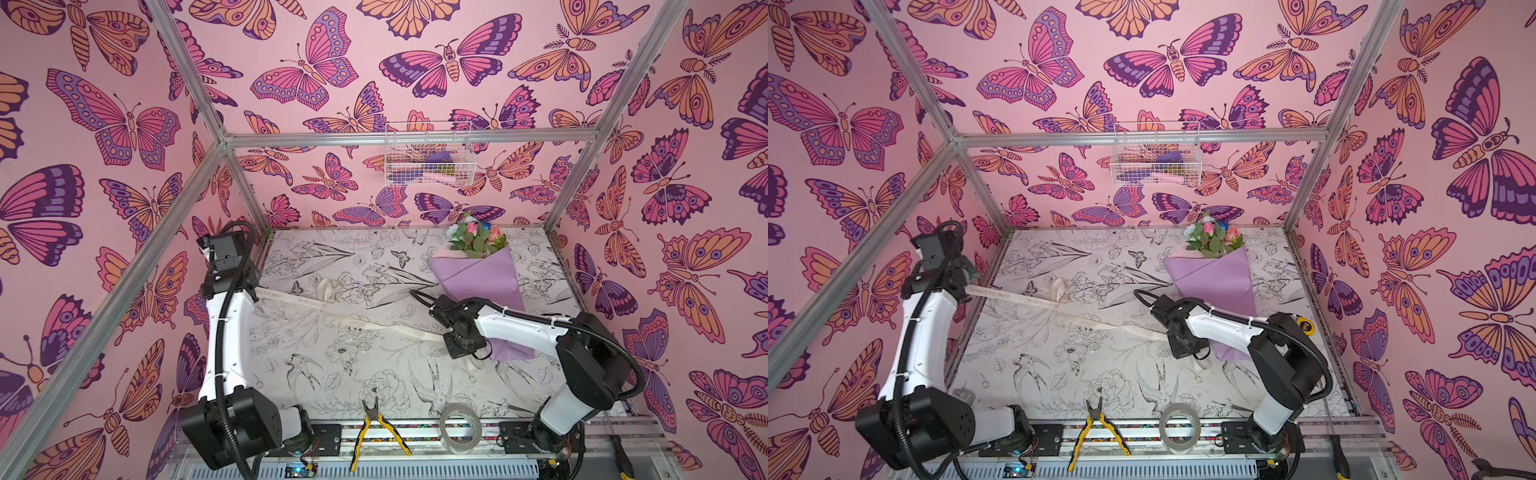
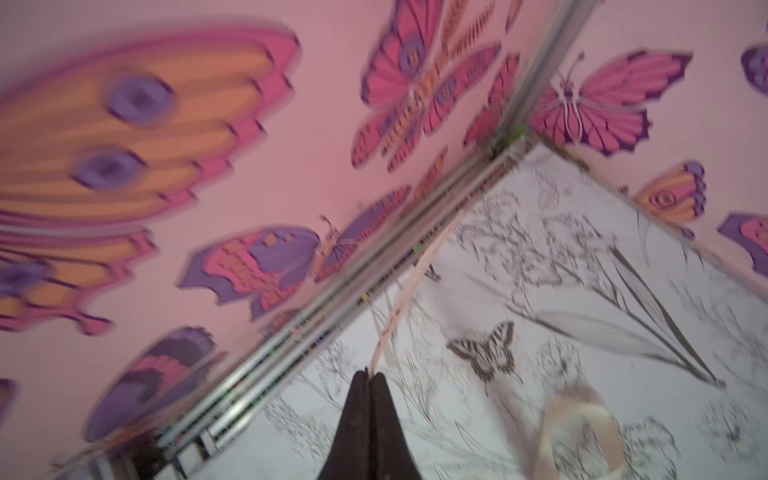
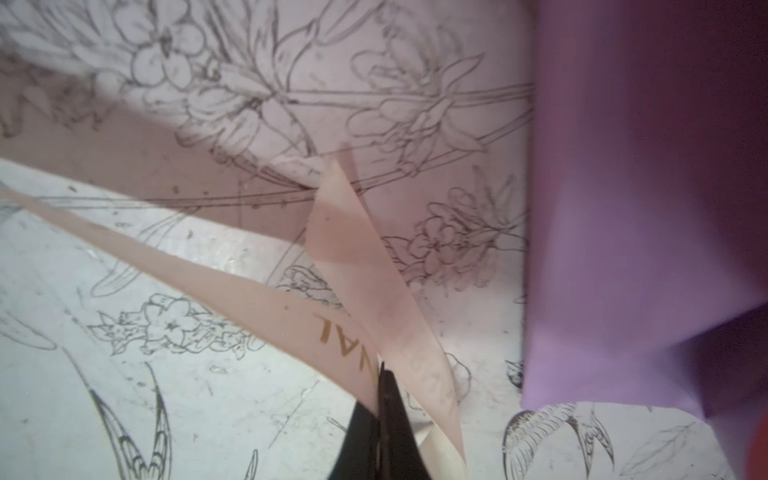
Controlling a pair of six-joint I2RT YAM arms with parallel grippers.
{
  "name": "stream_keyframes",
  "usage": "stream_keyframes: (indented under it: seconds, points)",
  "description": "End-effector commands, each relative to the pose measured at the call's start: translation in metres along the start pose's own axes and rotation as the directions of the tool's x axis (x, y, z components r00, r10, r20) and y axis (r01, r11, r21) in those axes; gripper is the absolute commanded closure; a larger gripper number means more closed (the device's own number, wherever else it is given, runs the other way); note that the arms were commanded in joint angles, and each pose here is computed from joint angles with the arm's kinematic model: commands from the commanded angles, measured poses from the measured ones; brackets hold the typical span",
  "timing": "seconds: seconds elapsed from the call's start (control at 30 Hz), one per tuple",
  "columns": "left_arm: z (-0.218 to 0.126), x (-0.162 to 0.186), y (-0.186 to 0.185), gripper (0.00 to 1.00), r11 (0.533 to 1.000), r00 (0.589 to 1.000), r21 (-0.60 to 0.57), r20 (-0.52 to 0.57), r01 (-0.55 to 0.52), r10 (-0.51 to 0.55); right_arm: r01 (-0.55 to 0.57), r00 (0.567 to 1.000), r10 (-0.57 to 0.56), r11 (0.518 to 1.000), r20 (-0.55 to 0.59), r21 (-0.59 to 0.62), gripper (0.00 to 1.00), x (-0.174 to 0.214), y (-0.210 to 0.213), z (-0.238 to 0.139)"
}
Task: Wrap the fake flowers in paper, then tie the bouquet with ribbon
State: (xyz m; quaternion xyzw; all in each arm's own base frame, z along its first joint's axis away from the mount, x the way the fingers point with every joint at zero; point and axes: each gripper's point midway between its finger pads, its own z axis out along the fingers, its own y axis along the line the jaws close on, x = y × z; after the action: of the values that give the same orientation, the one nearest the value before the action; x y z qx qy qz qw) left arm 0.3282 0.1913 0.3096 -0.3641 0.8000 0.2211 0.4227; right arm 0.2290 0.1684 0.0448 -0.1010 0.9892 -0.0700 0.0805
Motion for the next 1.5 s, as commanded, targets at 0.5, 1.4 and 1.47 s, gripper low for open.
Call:
stream_keyframes:
  seconds: [0.5,1.4,1.47]
  points:
    - [0.039,-0.001,-0.011,0.20,0.994,0.994,-0.041,-0.053,-0.097,0.095,-0.099,0.993,0.092,0.989,-0.071,-0.109,0.55,0.024,-0.007,-0.035]
    - [-0.252,0.292,-0.433,0.00,0.247,0.804,0.939,-0.334,0.239,0.492,-0.551,0.783,0.578,0.816,0.230,-0.174,0.05,-0.109,-0.237,-0.060]
    - [-0.256,0.322,-0.448,0.01,0.249,0.769,0.936,-0.346,0.248,0.537,-0.573,0.782,0.599,0.800,0.171,-0.178,0.05,-0.112,-0.245,-0.039]
